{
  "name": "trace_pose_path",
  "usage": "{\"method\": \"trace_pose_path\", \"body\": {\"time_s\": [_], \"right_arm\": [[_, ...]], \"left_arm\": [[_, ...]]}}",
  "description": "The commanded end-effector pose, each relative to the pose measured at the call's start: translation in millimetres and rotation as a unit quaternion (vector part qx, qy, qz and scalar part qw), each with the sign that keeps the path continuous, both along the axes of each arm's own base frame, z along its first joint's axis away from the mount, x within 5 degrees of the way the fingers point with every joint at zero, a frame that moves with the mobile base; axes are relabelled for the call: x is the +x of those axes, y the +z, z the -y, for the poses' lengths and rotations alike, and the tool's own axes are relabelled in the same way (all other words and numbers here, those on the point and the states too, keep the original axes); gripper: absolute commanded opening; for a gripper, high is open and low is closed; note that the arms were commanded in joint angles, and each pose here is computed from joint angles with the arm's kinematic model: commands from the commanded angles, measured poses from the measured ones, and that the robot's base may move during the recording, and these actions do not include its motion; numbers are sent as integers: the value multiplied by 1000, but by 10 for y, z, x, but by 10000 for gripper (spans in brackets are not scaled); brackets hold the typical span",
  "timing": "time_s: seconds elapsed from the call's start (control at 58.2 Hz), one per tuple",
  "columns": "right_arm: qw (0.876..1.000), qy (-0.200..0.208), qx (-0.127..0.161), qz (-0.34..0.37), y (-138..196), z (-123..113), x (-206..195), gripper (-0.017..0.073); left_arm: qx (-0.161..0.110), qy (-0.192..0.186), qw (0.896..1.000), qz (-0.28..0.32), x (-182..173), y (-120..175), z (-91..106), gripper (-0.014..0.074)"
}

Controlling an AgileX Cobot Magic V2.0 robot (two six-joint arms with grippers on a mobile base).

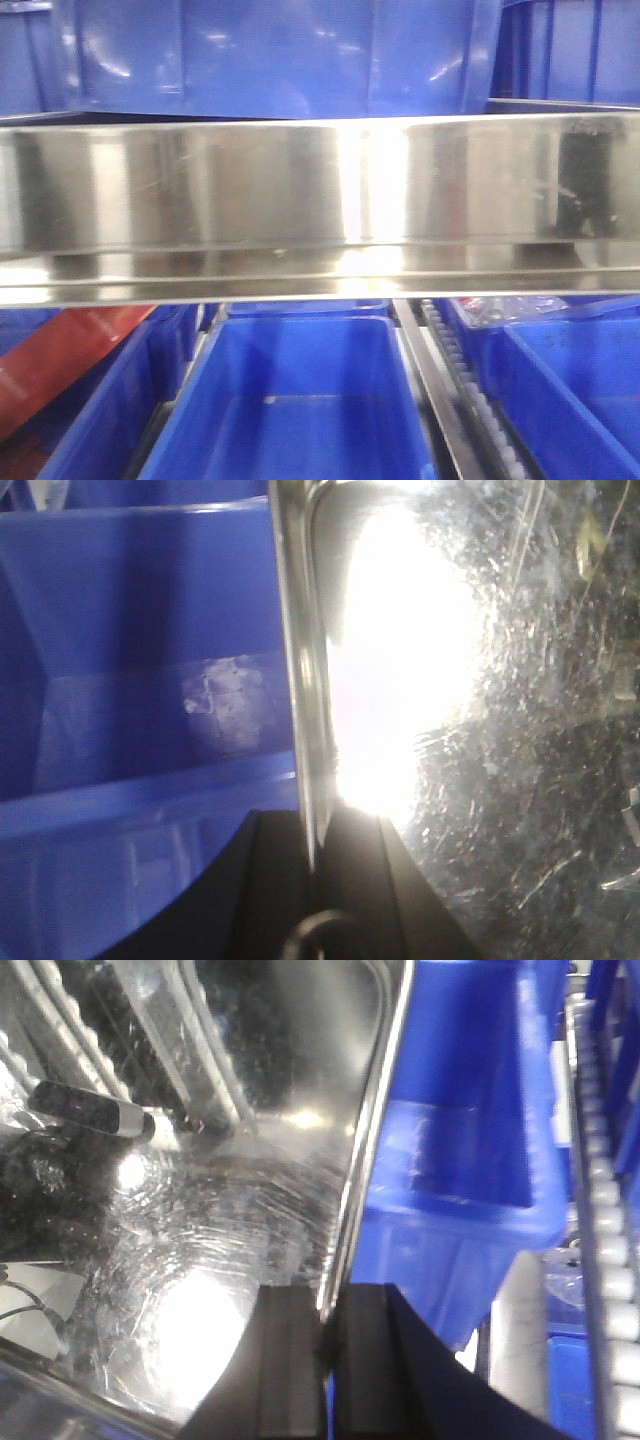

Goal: Stack silver trays without gaps
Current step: 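Lift the silver tray off the stack with both grippers, then drive the base to the other shelf holding the tray in both grippers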

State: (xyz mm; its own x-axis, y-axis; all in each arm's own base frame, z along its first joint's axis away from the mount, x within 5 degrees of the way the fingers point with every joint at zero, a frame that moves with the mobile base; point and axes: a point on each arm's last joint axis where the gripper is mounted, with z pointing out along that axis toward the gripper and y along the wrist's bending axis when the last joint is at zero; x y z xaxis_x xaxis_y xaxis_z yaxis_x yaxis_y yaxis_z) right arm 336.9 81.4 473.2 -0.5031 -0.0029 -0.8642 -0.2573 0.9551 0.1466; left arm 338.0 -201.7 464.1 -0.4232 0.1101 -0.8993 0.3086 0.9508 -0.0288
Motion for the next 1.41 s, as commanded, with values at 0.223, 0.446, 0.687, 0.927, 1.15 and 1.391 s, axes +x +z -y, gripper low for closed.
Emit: {"method": "trace_pose_path", "body": {"time_s": [0.223,0.446,0.687,0.927,1.15,1.391], "right_arm": [[999,9,18,39,126,-36,-32,-80],[999,9,18,39,126,-36,-32,-80],[999,9,18,39,126,-36,-32,-80],[999,9,18,39,126,-36,-32,-80],[999,9,18,39,126,-36,-32,-80],[999,9,18,39,126,-36,-32,-80]], "left_arm": [[1,-13,1000,23,-18,54,39,-26],[1,-13,1000,23,-18,54,39,-26],[1,-13,1000,23,-18,54,39,-26],[1,-13,1000,23,-18,54,39,-26],[1,-13,1000,23,-18,54,39,-26],[1,-13,1000,23,-18,54,39,-26]]}}
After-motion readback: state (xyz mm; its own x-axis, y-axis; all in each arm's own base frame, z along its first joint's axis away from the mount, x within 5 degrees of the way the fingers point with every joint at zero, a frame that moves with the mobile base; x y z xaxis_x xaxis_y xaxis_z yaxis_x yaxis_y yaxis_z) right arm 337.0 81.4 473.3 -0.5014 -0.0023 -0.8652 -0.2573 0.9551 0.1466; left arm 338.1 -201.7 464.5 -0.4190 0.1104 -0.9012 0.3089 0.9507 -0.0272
